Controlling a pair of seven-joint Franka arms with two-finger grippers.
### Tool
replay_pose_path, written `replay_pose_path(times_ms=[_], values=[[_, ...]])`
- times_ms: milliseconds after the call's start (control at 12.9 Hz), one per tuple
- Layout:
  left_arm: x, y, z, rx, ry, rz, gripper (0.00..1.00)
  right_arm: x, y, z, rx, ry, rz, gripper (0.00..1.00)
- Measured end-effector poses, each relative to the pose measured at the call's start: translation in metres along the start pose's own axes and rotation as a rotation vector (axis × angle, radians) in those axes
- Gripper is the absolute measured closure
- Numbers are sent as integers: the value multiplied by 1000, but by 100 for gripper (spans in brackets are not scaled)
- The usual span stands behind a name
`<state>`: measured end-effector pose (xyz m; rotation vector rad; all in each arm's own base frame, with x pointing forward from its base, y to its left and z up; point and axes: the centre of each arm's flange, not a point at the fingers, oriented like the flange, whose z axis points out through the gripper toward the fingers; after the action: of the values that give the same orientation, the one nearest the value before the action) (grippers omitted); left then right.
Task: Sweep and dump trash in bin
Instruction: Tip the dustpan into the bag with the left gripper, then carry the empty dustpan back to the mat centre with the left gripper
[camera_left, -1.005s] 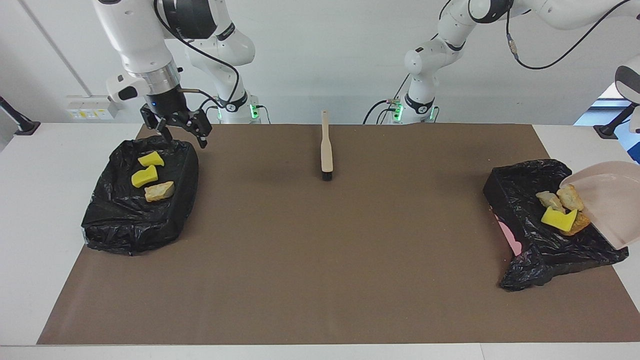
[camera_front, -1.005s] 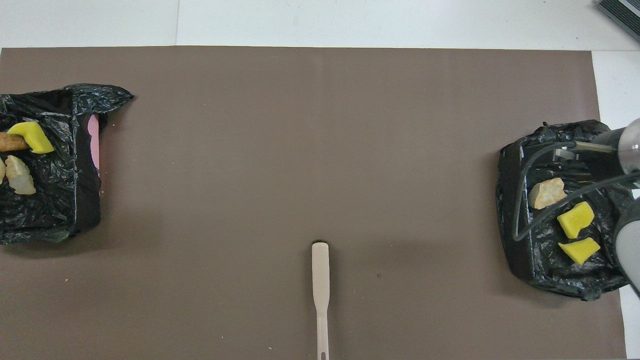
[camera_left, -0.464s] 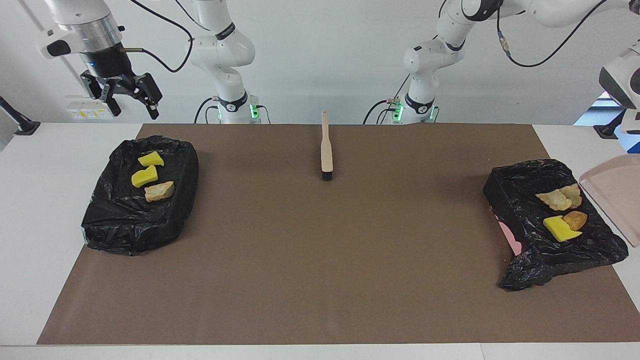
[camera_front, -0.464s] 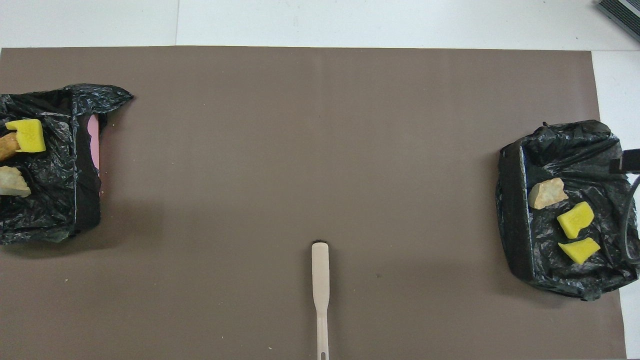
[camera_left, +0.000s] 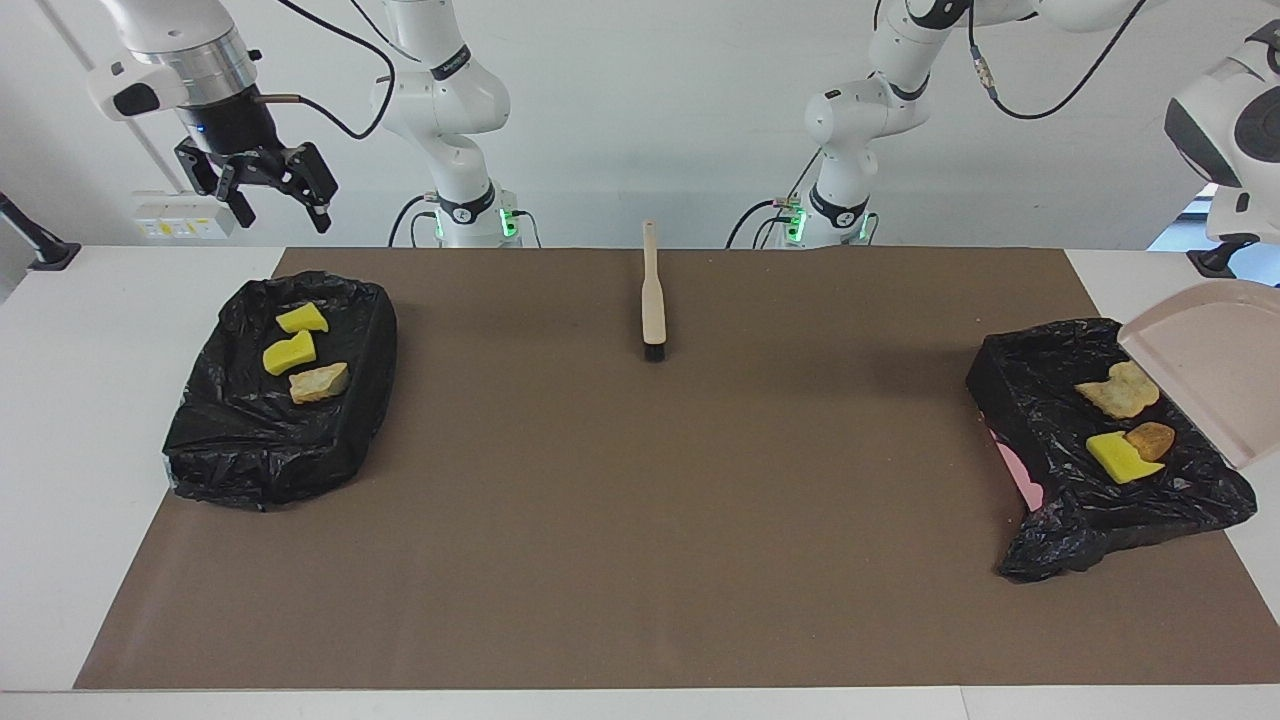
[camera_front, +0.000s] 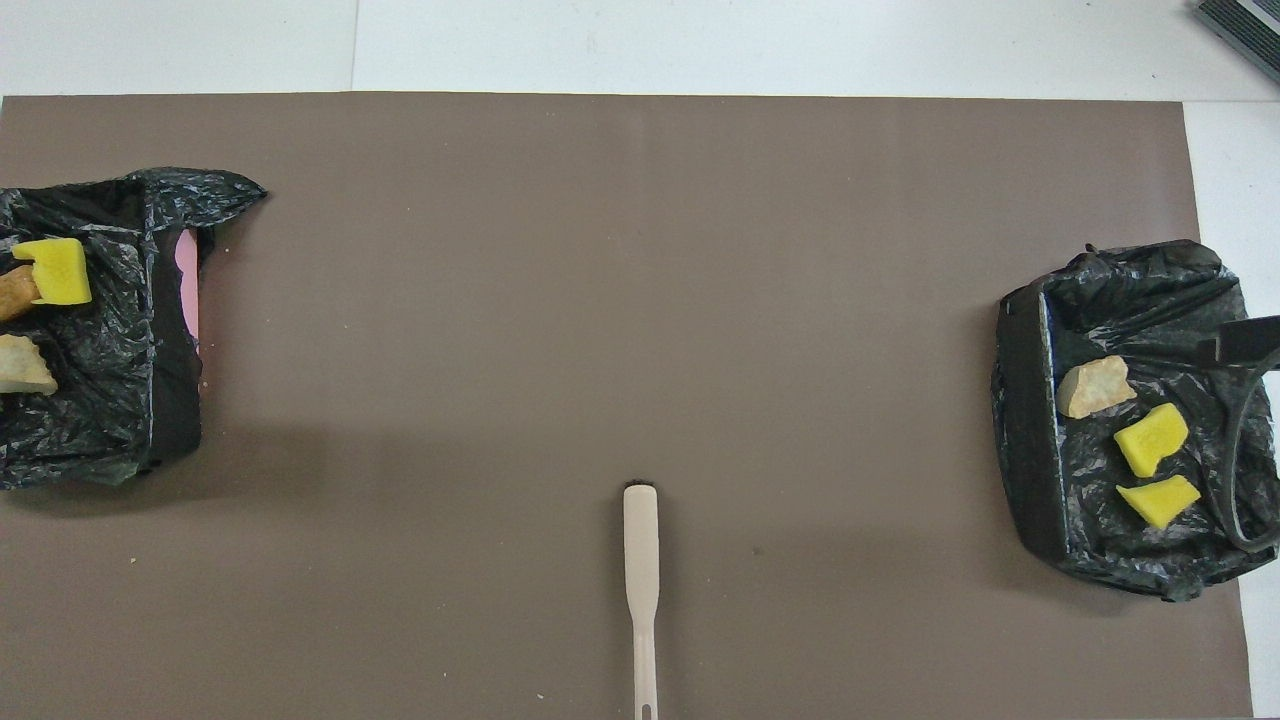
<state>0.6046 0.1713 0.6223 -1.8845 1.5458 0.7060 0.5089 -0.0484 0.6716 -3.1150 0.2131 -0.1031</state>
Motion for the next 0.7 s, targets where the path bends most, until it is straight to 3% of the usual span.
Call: replay_pose_path(times_ms=[232, 387, 696], values=[[34, 11, -21, -49, 234, -116, 68, 0, 0, 0, 0, 1, -47, 0], [76, 22, -40, -97, 349, -230, 68, 0, 1, -2, -26, 3, -68, 0], [169, 61, -96, -226, 463, -478, 68, 4, -9, -10, -44, 11, -91, 0]])
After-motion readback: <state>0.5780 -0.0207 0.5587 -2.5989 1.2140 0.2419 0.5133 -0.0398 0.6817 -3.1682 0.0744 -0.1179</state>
